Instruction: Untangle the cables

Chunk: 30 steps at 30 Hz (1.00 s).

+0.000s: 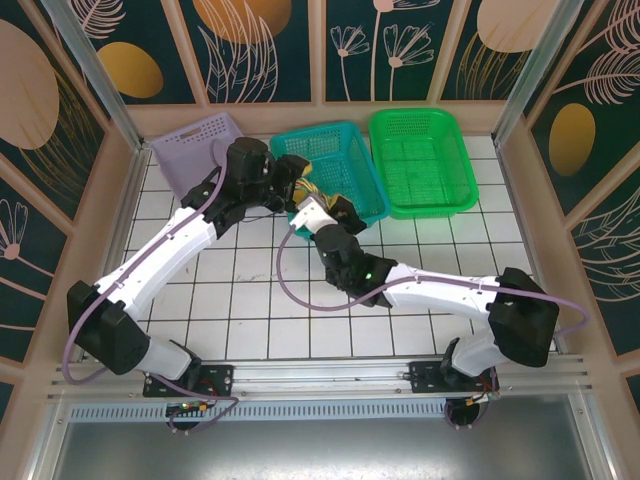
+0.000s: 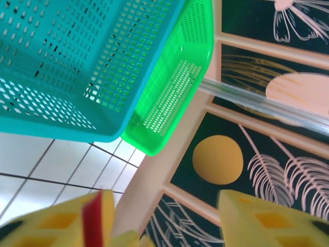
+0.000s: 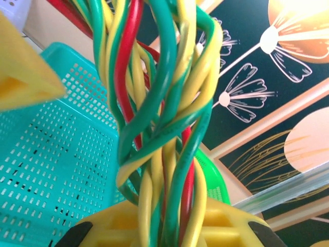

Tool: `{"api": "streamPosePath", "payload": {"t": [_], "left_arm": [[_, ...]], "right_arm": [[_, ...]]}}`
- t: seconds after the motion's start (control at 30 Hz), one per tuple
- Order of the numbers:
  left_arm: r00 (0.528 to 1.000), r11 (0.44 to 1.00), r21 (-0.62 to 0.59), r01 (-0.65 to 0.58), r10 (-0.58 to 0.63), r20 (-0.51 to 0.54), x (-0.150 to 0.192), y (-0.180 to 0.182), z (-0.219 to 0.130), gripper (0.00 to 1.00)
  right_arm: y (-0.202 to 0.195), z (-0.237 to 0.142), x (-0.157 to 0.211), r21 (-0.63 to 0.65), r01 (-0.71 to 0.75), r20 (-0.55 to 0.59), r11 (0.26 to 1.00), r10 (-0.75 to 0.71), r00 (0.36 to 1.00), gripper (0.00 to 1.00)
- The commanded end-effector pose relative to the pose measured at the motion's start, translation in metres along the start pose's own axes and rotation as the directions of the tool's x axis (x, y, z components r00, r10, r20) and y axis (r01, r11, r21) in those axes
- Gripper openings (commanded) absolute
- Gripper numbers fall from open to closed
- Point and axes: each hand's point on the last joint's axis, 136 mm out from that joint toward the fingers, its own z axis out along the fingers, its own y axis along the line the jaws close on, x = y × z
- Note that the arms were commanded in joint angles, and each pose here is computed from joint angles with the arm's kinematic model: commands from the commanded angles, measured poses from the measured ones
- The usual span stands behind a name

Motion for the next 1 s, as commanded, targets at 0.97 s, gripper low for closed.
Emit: {"api": "streamPosePath", "payload": {"t": [0.97], "left_arm": [[0.472,0.287,0.408,-0.867,0.735,0.486,-0.039,-0.129,-0.082,0.00]], "right_arm": [[0.011,-0.173,-0.040,-0.377,-0.634,-0.854,-0.675,-0.011,0.520,0.00]]}}
